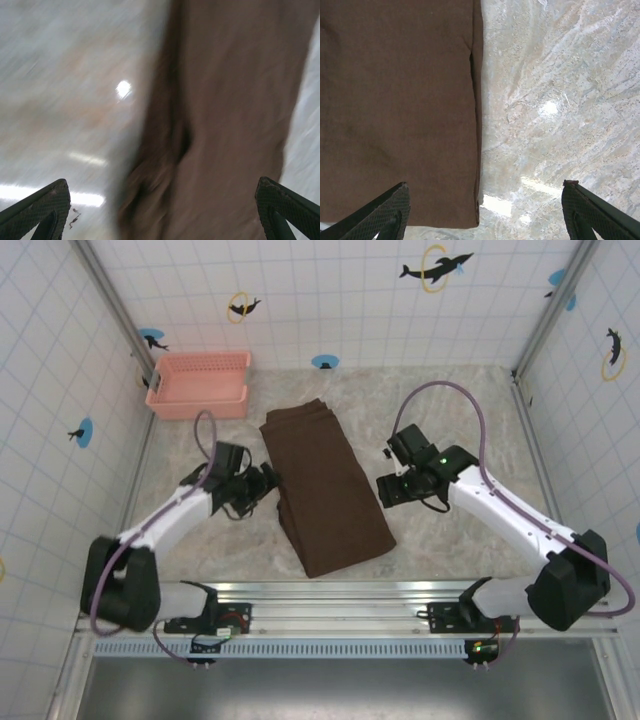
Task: Roll up the long pants
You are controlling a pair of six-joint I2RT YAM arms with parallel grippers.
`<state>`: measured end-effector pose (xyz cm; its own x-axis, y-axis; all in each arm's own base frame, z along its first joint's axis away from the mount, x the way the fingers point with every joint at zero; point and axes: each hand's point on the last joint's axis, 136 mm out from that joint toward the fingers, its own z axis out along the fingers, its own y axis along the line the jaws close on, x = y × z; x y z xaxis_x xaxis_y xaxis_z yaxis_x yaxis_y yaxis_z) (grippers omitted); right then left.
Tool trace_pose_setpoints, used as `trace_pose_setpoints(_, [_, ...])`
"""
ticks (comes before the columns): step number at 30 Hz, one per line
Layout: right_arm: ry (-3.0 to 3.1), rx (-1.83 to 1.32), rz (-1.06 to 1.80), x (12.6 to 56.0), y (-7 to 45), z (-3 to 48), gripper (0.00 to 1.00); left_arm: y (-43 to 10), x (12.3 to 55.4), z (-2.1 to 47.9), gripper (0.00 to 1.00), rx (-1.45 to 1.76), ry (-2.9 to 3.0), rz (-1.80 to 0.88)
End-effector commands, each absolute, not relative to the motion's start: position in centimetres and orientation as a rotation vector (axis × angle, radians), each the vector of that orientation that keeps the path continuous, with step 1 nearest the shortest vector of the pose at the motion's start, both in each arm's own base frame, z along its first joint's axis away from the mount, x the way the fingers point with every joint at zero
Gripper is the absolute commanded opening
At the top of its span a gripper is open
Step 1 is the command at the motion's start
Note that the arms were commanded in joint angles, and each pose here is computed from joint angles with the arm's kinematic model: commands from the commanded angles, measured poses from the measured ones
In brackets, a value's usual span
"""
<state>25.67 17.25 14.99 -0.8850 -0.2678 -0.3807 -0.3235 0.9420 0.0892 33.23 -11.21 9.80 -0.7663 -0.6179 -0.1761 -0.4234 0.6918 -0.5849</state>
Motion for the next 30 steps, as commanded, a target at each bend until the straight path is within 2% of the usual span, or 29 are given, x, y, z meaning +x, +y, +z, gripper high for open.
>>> trace_pose_setpoints(1, [2.729,-0.451,0.193,26.3,17.2,15.6,0.81,-12.8,40.6,13.8,0.97,-0.678,2.390,-0.830])
trace_pose_setpoints(6, [2.729,-0.421,0.208,26.7,16.9,15.8,0.81,-13.4,46.1,12.7,0.97,-0.646,2.435,-0.763])
trace_pose_setpoints(11, [2.739,-0.393,0.213,26.6,16.1,15.4,0.81,-14.1,49.4,9.3,0.97,-0.667,2.487,-0.752])
trace_pose_setpoints(19, [2.740,-0.361,0.231,26.9,15.6,15.9,0.81,-14.0,50.8,4.9,0.96,-0.693,2.596,-0.650])
trace_pose_setpoints(26, [2.738,-0.379,0.229,27.7,16.0,16.4,1.00,-15.3,55.9,1.6,0.97,-0.667,2.626,-0.641])
trace_pose_setpoints(30, [2.748,-0.394,0.215,28.2,16.1,16.3,0.99,-16.4,59.9,2.0,0.97,-0.617,2.616,-0.613])
